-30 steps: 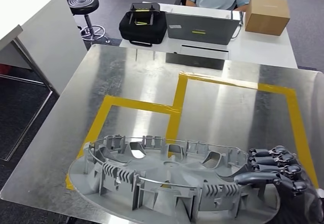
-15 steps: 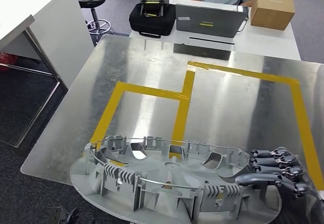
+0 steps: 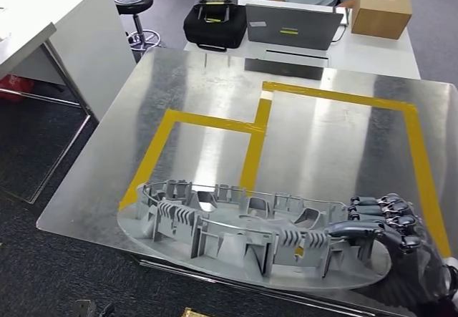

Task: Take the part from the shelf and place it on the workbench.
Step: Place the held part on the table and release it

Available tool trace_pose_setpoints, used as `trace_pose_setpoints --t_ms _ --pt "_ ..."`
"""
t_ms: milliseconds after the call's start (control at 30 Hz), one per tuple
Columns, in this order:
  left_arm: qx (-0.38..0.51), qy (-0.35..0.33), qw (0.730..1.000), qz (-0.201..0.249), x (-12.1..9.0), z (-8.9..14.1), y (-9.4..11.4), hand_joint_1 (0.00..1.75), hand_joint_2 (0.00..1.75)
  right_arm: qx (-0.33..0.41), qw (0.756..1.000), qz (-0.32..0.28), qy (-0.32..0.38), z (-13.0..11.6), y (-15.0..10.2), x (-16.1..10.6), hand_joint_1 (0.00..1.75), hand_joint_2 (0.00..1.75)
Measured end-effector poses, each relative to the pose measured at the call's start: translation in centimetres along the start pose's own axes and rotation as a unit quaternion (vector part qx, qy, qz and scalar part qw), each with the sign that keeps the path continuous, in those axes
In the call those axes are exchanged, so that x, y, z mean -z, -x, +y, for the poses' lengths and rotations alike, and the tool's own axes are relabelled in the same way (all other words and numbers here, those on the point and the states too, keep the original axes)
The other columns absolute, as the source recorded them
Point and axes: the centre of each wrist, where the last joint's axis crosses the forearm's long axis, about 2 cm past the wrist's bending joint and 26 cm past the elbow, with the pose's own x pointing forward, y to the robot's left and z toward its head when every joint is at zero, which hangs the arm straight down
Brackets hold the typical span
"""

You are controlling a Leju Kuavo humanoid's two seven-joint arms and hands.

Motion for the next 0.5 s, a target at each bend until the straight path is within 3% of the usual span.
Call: trace_pose_setpoints --t_ms 200,333,500 --pt "0.011 0.002 1.000 0.015 -0.2 -0.1 0.3 0.00 1.75 -0.028 0.999 0.015 -0.001 -0.2 0.4 0.3 1.75 1.75" --pt "0.061 0.012 0.997 0.048 -0.2 0.0 0.3 0.00 1.75 -0.140 0.986 0.093 -0.018 -0.7 2.5 1.6 1.75 1.75" --pt "0.107 0.026 0.993 0.052 0.0 0.0 0.1 0.00 1.75 -0.297 0.936 0.184 -0.035 -1.0 7.1 2.3 1.75 1.75"
